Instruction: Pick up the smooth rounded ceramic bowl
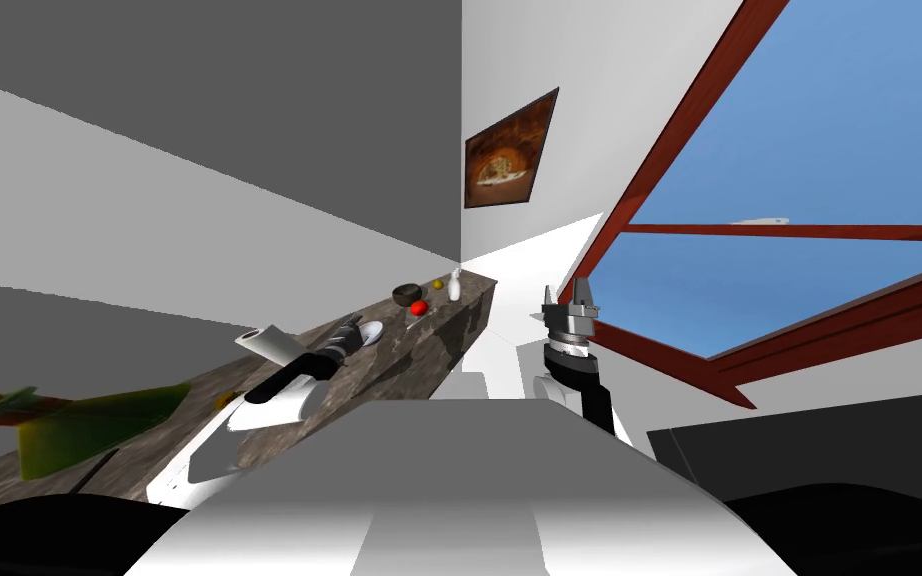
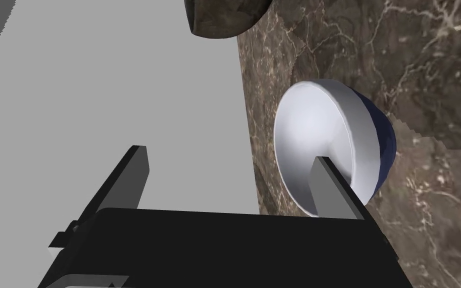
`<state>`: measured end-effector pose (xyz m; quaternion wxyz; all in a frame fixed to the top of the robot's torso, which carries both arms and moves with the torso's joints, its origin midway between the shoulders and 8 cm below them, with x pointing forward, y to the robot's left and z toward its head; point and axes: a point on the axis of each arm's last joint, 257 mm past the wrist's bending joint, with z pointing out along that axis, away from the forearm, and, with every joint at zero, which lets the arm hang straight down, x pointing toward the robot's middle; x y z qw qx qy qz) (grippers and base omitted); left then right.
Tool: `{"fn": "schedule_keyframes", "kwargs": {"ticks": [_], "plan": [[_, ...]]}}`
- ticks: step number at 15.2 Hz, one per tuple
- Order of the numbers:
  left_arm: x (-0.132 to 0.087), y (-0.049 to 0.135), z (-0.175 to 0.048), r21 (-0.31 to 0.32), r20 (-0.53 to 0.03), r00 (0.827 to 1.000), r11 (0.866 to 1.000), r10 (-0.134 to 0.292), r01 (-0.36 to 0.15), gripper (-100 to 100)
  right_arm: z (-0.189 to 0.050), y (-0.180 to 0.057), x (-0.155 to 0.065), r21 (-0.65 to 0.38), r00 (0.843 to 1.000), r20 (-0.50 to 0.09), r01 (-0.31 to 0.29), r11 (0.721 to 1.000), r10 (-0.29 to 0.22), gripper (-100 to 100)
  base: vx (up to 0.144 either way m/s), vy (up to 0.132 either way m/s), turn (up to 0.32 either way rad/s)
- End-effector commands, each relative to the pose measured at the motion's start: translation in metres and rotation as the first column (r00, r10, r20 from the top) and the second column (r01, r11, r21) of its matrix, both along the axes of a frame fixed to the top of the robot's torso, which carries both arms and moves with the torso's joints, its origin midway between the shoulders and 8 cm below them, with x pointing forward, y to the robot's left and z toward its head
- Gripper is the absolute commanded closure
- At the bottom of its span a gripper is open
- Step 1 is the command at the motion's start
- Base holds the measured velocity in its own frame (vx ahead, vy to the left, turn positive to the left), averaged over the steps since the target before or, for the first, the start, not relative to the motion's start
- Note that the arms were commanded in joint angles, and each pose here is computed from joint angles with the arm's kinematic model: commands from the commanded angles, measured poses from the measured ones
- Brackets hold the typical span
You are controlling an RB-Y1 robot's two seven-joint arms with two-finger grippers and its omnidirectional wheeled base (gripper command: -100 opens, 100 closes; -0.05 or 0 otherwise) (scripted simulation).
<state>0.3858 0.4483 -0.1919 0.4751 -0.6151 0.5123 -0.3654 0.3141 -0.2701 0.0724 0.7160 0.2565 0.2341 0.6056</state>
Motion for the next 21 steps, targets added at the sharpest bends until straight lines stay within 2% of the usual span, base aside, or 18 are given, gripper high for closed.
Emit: {"fn": "schedule_keyframes", "kwargs": {"ticks": [1,2,3,5,6,8,9,12,13,15,16,18,19,21], "plan": [[-0.006,0.012,-0.012,-0.015,-0.054,0.998,1.000,0.022,-0.022,-100,0.000,0.000,0.000,0.000,1.000,0.000,0.000,1.000,0.000,0,0.038,-0.034,-0.034],[-0.006,0.013,-0.015,-0.016,-0.064,0.998,1.000,0.024,-0.025,-100,0.000,0.000,0.000,0.000,1.000,0.000,0.000,1.000,0.000,0,0.029,-0.025,-0.009],[-0.011,0.024,-0.020,-0.028,-0.094,0.995,0.999,0.043,-0.046,-100,0.000,0.000,0.000,0.000,1.000,0.000,0.000,1.000,0.000,0,0.039,-0.029,-0.033],[-0.014,0.025,-0.027,-0.032,-0.125,0.991,0.998,0.050,-0.054,-100,0.000,0.000,0.000,0.000,1.000,0.000,0.000,1.000,0.000,0,0.039,-0.028,-0.022],[-0.019,0.035,-0.031,-0.044,-0.149,0.987,0.996,0.068,-0.075,-100,0.000,0.000,0.000,0.000,1.000,0.000,0.000,1.000,0.000,0,0.037,-0.028,-0.037],[-0.023,0.036,-0.039,-0.047,-0.184,0.980,0.995,0.075,-0.085,-100,0.000,0.000,0.000,0.000,1.000,0.000,0.000,1.000,0.000,0,0.039,-0.025,-0.022],[-0.028,0.047,-0.042,-0.058,-0.209,0.973,0.992,0.093,-0.108,-100,0.000,0.000,0.000,0.000,1.000,0.000,0.000,1.000,0.000,0,0.039,-0.023,-0.032],[-0.033,0.047,-0.050,-0.061,-0.241,0.965,0.991,0.099,-0.117,-100,0.000,0.000,0.000,0.000,1.000,0.000,0.000,1.000,0.000,0,0.033,-0.018,-0.017],[-0.040,0.057,-0.055,-0.072,-0.274,0.955,0.987,0.118,-0.143,-100,0.000,0.000,0.000,0.000,1.000,0.000,0.000,1.000,0.000,0,0.023,-0.023,-0.033],[-0.043,0.058,-0.059,-0.073,-0.296,0.947,0.986,0.122,-0.150,-100,0.000,0.000,0.000,0.000,1.000,0.000,0.000,1.000,0.000,0,0.032,-0.023,-0.027],[-0.050,0.067,-0.063,-0.084,-0.325,0.935,0.981,0.140,-0.176,-100,0.000,0.000,0.000,0.000,1.000,0.000,0.000,1.000,0.000,0,0.046,-0.022,-0.037],[-0.054,0.067,-0.068,-0.084,-0.348,0.927,0.980,0.143,-0.183,-100,0.000,0.000,0.000,0.000,1.000,0.000,0.000,1.000,0.000,0,0.044,-0.019,-0.021],[-0.060,0.076,-0.071,-0.094,-0.372,0.915,0.974,0.159,-0.207,-100,0.000,0.000,0.000,0.000,1.000,0.000,0.000,1.000,0.000,0,0.044,-0.022,-0.030],[-0.065,0.076,-0.076,-0.094,-0.397,0.903,0.972,0.162,-0.216,-100,0.000,0.000,0.000,0.000,1.000,0.000,0.000,1.000,0.000,0,0.041,-0.024,-0.025]]}}
